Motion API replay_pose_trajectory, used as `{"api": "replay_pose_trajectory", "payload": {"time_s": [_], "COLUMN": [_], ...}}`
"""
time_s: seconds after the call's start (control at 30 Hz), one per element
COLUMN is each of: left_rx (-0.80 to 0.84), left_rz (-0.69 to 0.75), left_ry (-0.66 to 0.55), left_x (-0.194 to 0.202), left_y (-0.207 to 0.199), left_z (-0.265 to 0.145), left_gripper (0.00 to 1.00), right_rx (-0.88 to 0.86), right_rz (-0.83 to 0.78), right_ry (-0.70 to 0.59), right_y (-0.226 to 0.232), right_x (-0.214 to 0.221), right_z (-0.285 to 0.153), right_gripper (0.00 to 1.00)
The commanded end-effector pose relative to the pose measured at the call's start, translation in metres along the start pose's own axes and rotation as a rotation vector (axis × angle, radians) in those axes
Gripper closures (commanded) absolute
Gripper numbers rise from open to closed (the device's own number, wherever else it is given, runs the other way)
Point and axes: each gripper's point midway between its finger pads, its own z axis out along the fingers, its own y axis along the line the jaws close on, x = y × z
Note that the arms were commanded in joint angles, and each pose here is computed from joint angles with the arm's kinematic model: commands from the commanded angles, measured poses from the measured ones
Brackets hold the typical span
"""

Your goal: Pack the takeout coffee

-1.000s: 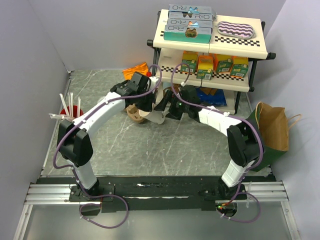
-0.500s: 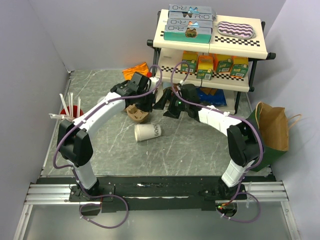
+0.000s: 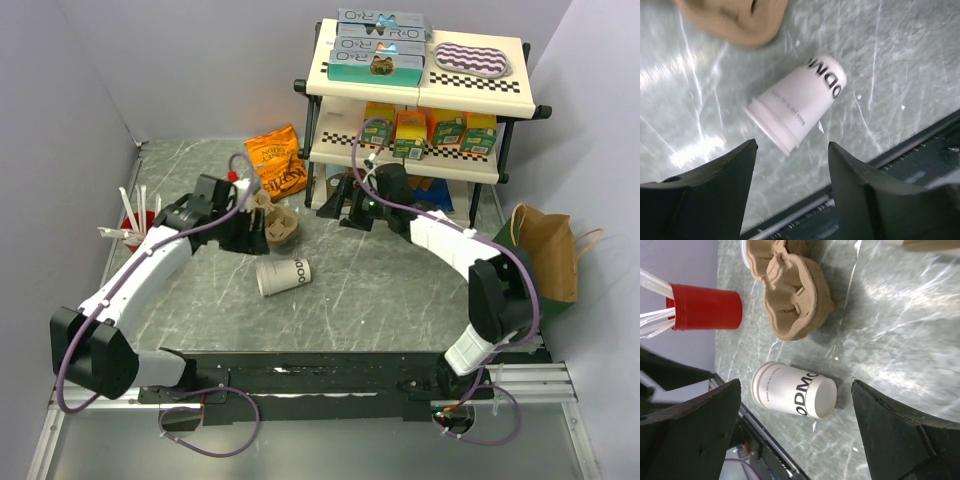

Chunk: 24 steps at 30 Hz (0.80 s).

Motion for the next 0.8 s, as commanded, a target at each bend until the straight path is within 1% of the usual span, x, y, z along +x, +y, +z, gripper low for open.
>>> {"api": "replay_pose_trajectory", "payload": {"time_s": [0.0, 0.13, 0.2, 0.27, 0.33, 0.47, 0.5, 0.53, 0.63, 0.77], "left_rx": [0.126, 0.267, 0.281, 0.29, 0.329, 0.379, 0.382, 0.38, 0.362, 0.336], "left_rz": [-0.252, -0.376, -0.42, -0.445, -0.484, -0.511, -0.505, -0.511, -0.508, -0.493], "left_ry": [0.143, 0.158, 0.182, 0.174, 0.174, 0.154, 0.138, 0.134, 0.127, 0.131], "left_x": [0.048, 0.056, 0.067, 0.067, 0.067, 0.058, 0.053, 0.052, 0.049, 0.047], "left_y": [0.006, -0.006, -0.005, -0.004, -0.004, -0.003, -0.002, -0.001, 0.005, 0.011], "left_z": [0.005, 0.012, 0.017, 0.019, 0.019, 0.025, 0.027, 0.029, 0.035, 0.04], "left_gripper": [0.4, 0.43, 0.42, 0.44, 0.48, 0.54, 0.58, 0.6, 0.61, 0.59], "right_rx": [0.006, 0.001, 0.002, 0.008, 0.012, 0.013, 0.014, 0.015, 0.017, 0.016], "right_rz": [-0.068, -0.085, -0.094, -0.091, -0.089, -0.073, -0.071, -0.069, -0.071, -0.074], "right_ry": [-0.034, -0.025, -0.023, -0.017, -0.018, -0.021, -0.022, -0.021, -0.019, -0.027], "right_y": [0.002, 0.005, 0.005, 0.002, 0.001, -0.001, -0.001, -0.001, -0.002, -0.001], "right_x": [-0.006, 0.0, 0.001, 0.004, 0.005, 0.008, 0.009, 0.01, 0.011, 0.009], "right_z": [-0.029, -0.038, -0.041, -0.041, -0.041, -0.043, -0.044, -0.044, -0.045, -0.047], "right_gripper": [0.03, 0.03, 0.03, 0.03, 0.03, 0.03, 0.03, 0.03, 0.03, 0.03]}}
